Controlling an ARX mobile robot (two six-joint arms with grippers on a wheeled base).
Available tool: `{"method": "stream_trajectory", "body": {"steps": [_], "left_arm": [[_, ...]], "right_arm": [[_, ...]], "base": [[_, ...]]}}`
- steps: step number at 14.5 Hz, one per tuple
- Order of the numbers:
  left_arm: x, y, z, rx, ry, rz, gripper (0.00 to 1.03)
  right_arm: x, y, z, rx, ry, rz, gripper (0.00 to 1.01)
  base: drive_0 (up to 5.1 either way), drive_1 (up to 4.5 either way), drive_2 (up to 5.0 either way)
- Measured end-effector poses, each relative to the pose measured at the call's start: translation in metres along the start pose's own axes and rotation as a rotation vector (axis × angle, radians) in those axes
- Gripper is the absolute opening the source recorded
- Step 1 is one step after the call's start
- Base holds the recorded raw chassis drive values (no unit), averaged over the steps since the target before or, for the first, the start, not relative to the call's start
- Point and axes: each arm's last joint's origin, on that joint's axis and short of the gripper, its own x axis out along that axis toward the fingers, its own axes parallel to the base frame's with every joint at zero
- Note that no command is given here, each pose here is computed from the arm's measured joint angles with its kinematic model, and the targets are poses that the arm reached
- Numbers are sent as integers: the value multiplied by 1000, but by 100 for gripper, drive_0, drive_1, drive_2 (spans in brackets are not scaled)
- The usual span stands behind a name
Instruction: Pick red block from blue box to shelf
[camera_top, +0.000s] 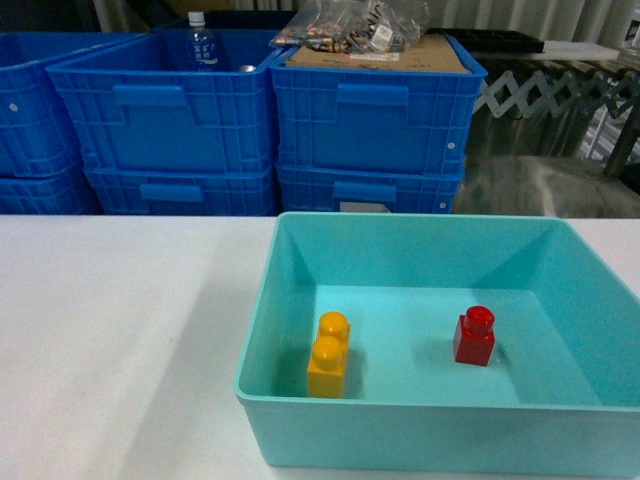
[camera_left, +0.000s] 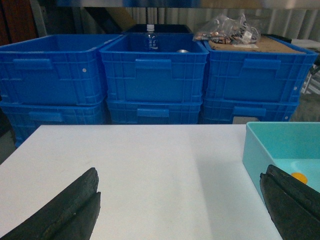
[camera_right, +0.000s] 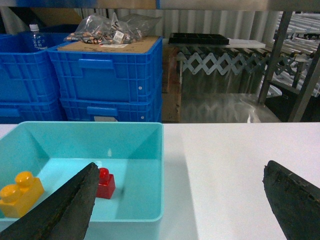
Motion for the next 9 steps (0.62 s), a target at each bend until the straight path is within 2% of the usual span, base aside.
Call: {"method": "stream_trajectory", "body": {"steps": [9], "left_arm": [[0, 0, 0, 0, 0, 0, 98]], "right_arm": [[0, 0, 0, 0, 0, 0, 98]], "base": [[0, 0, 0]]}}
